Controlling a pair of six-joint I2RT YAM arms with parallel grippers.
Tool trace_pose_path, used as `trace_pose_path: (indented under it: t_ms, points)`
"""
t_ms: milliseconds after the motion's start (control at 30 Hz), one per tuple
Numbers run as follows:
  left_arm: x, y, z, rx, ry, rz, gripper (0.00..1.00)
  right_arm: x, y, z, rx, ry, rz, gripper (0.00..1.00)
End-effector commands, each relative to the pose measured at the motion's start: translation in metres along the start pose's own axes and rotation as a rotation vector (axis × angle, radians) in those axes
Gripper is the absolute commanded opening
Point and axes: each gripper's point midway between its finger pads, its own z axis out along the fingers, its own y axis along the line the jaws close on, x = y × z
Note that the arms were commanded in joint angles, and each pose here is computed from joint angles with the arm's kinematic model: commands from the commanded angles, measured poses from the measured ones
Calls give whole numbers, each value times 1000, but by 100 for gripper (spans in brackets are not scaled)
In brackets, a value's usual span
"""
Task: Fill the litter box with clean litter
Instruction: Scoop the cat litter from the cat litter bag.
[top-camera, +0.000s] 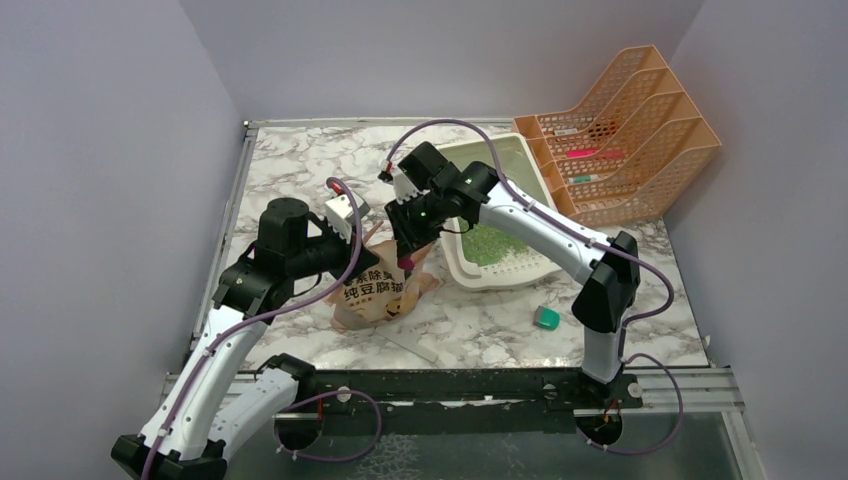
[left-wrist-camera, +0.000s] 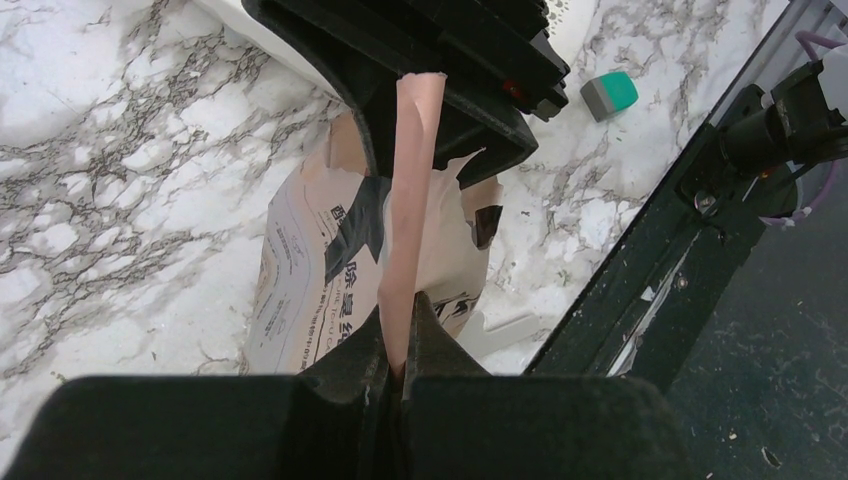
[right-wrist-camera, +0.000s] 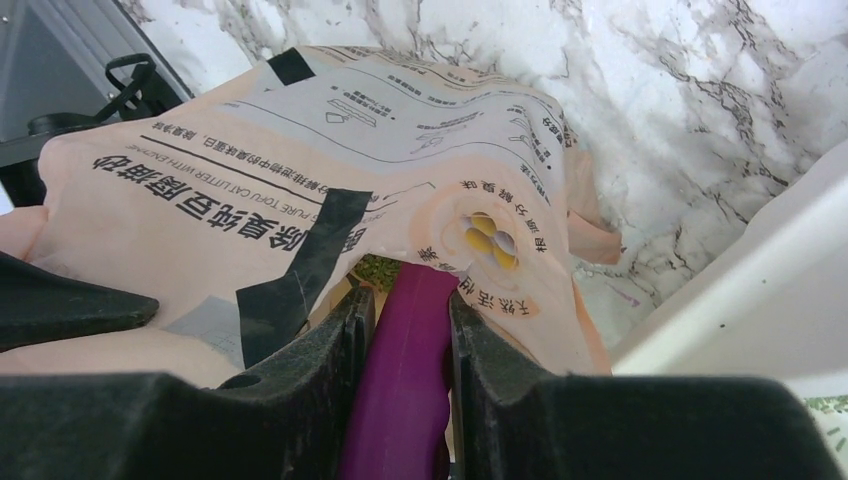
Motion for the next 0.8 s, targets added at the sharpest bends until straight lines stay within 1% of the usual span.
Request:
trace_pose_path:
  t_ms: [0,300,467,633,767]
  points:
    - [-24,-9,0,47,-77,31,0,3,59,4,-291,19,19,1]
    - [-24,-9,-2,43,-85,36,0,-12,63,-16,-509,-51,122,1]
    - [-24,-9,-2,40,-92,40,0,-12,61,-27,-624,-60,186,1]
    - [-38,-10,-6,33,-148,75,0,-12,50,-37,-699,-82,249,1]
    - [-39,-8,-2,35,-146,73,0,-14,42,-44,-733,-107,278,1]
